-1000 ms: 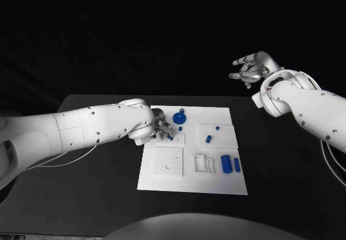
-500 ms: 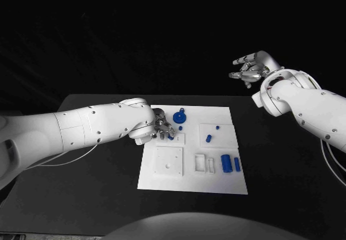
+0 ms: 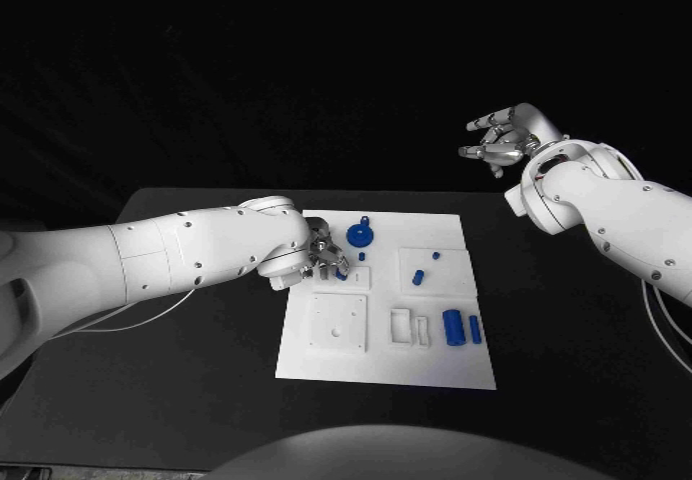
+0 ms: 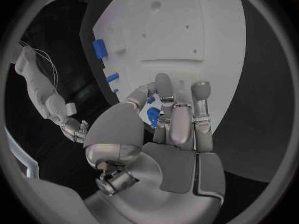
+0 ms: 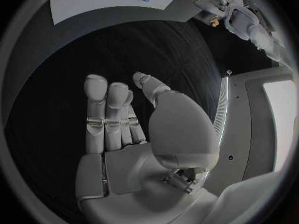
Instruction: Assemble the parts on the task board
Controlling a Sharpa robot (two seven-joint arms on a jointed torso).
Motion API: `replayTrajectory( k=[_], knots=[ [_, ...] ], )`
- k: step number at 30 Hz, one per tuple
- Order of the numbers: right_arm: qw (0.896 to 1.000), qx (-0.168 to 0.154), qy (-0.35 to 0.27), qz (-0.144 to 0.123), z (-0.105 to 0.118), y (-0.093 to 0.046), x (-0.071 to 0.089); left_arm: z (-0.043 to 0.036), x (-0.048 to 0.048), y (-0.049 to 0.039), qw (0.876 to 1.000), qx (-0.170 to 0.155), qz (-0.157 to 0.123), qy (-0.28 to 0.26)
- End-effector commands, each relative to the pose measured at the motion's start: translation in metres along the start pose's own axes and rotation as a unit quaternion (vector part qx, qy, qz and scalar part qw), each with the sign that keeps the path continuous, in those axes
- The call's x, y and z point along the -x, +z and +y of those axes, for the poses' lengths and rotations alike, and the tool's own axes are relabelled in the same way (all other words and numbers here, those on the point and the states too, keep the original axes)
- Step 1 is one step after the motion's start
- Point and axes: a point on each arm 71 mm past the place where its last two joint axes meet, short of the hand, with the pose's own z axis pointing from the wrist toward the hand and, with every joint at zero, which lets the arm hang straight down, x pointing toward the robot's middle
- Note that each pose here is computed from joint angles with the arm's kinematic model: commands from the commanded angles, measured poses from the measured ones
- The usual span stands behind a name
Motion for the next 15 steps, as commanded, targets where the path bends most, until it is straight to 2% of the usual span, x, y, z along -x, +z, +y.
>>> replayTrajectory(
  k=[1, 15],
  knots=[
    [1.000, 0.003, -0.005, 0.005, 0.0002, -0.0001, -0.0016, -0.0003, -0.0028, 0.0001, 1.000, 0.003, 0.011, 0.005],
    [1.000, 0.002, -0.005, 0.006, -0.0007, -0.0001, -0.0033, -0.0007, -0.0044, 0.0010, 1.000, 0.006, 0.022, 0.007]
  ],
)
